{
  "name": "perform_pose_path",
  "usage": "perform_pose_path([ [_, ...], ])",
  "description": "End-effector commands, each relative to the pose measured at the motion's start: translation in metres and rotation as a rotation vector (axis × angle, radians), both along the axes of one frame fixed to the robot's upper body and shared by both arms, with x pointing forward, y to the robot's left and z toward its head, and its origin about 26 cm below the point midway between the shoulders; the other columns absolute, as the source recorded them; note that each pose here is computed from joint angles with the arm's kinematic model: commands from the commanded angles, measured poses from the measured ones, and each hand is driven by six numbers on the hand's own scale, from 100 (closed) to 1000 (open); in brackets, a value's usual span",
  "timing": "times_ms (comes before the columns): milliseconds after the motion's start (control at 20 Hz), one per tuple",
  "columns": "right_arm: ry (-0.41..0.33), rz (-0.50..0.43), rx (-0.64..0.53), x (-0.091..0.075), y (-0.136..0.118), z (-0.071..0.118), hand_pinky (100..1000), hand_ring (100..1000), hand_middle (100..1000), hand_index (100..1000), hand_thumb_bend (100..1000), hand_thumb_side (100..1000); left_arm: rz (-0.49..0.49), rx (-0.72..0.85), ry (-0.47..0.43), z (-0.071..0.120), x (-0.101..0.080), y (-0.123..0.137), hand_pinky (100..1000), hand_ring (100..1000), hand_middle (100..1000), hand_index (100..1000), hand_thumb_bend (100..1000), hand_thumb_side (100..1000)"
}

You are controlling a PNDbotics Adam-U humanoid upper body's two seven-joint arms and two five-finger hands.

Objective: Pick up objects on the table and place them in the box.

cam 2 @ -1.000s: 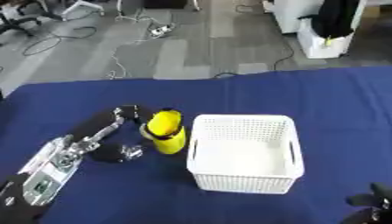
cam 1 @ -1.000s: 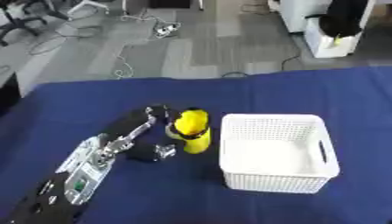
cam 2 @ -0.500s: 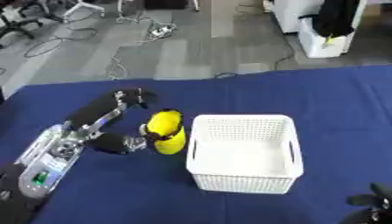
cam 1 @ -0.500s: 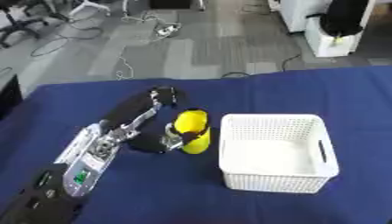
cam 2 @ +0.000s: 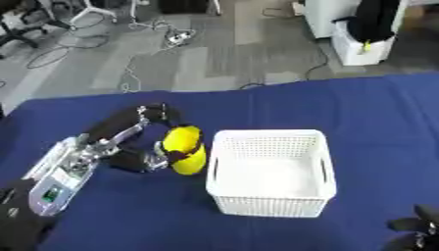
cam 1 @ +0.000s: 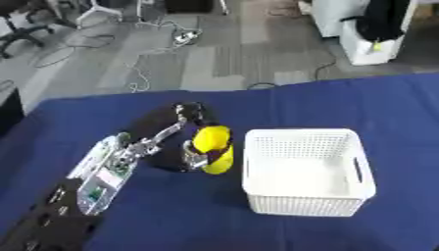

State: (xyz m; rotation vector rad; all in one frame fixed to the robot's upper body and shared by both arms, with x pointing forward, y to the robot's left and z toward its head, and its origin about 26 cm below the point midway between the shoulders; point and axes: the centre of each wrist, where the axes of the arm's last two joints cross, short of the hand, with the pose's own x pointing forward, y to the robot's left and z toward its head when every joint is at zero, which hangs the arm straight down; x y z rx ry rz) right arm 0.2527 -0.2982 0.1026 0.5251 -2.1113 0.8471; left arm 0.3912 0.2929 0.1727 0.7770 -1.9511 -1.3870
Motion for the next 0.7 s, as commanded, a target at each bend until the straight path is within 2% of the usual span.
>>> perform_pose_path([
  [50,-0.096,0.055,-0.057,0.000,0.000,0.007,525,655,805,1000,911,516,0.007,0.032,-0.019,0.007,0.003,0.008,934,685,798,847,365,845],
  [700,-0.104,0.056,-0.058,0.000,0.001,0.007,526,655,804,1000,914,515,0.039,0.042,0.025,-0.014,0.006,0.022,932,677,796,849,344,871],
])
